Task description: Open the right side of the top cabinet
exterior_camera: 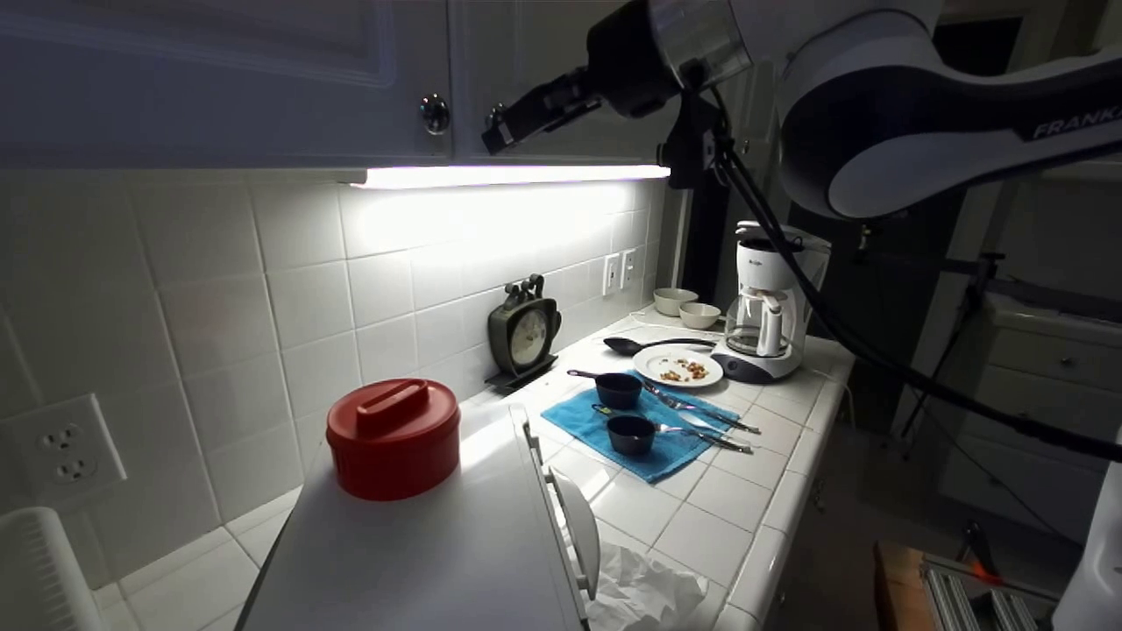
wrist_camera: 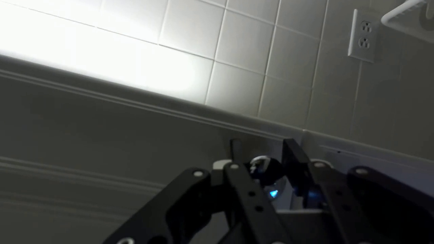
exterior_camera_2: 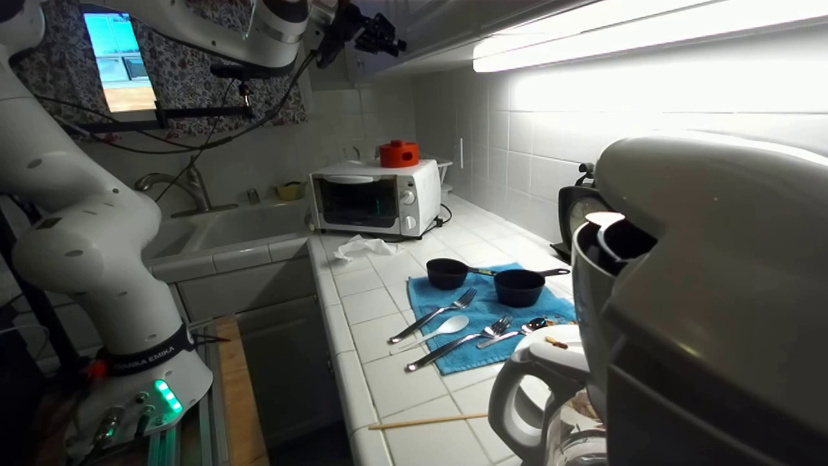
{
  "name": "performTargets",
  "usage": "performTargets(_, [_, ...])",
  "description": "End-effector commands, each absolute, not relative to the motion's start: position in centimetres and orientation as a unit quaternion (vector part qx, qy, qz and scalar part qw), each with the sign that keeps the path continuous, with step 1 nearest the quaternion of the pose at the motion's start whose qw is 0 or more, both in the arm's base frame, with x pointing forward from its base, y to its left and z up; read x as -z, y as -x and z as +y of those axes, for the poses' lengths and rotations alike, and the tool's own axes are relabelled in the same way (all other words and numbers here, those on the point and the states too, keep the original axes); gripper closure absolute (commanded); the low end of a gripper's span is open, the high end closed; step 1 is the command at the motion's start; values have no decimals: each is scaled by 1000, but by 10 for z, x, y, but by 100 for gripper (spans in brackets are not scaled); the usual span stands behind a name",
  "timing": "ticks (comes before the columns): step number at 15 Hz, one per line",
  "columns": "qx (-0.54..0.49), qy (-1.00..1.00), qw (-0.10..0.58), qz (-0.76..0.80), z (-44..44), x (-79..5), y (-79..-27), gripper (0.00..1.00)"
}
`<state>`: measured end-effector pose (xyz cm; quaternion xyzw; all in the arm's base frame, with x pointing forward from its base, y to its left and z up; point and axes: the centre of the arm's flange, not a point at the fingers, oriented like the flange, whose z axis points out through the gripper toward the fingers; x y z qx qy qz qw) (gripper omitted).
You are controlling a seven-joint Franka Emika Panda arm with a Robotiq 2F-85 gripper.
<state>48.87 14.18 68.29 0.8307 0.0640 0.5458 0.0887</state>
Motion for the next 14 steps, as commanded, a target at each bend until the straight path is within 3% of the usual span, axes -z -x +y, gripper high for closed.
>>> performTargets(1, [-558,-822,95,59,141,-682,-491,92])
performTargets(14, [-551,-825,99,79,154,-688,-473,92])
